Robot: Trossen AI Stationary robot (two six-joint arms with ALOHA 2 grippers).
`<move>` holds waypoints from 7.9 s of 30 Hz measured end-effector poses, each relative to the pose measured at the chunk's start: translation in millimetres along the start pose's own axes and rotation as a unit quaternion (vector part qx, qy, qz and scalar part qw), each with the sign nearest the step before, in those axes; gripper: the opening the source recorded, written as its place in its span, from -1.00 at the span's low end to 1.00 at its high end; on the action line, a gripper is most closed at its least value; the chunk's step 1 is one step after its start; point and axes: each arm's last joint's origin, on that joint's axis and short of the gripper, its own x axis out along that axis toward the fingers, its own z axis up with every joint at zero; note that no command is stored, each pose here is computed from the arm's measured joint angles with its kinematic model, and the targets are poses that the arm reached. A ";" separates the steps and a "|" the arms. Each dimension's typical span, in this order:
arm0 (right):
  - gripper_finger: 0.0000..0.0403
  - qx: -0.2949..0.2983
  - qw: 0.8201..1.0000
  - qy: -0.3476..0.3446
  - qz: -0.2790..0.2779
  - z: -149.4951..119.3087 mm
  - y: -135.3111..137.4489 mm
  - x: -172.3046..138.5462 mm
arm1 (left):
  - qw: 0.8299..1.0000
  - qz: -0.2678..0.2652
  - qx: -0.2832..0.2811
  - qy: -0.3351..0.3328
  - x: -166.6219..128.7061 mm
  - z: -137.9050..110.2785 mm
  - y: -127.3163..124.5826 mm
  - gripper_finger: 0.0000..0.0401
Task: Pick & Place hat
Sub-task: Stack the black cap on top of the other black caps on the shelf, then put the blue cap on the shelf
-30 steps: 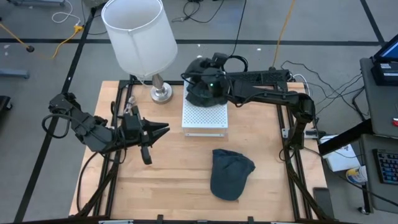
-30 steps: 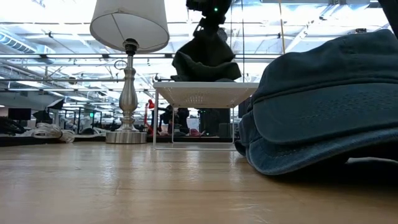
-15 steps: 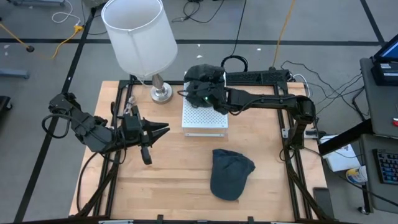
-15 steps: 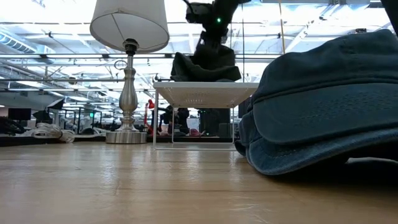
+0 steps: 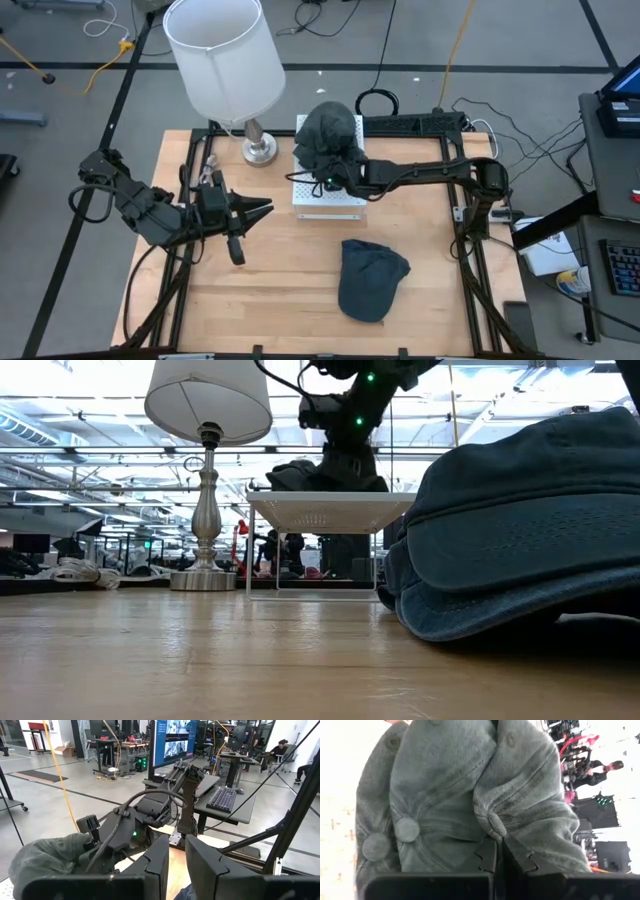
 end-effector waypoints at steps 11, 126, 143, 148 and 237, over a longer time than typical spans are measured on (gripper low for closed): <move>-0.98 0.052 0.995 0.004 0.088 -9.3 3.2 6.6 | 1.000 0.000 -0.013 0.000 0.0 -0.1 0.0 -0.67; -0.18 0.443 0.710 -0.109 0.536 -108.2 -121.3 -259.8 | 0.833 -0.007 -0.397 0.384 124.3 -163.0 -77.1 0.33; -0.18 0.424 0.714 -0.152 0.536 -104.3 -124.1 -261.7 | 0.864 0.047 -0.328 0.378 161.9 -244.0 -93.5 0.60; -0.18 0.399 0.713 -0.160 0.554 -104.3 -123.4 -262.9 | 0.879 0.031 -0.308 0.362 180.0 -261.9 -93.3 0.60; -0.06 0.358 0.688 -0.213 0.594 -99.9 -127.2 -268.7 | 0.877 -0.342 -0.286 0.177 86.2 -114.8 -68.5 -0.98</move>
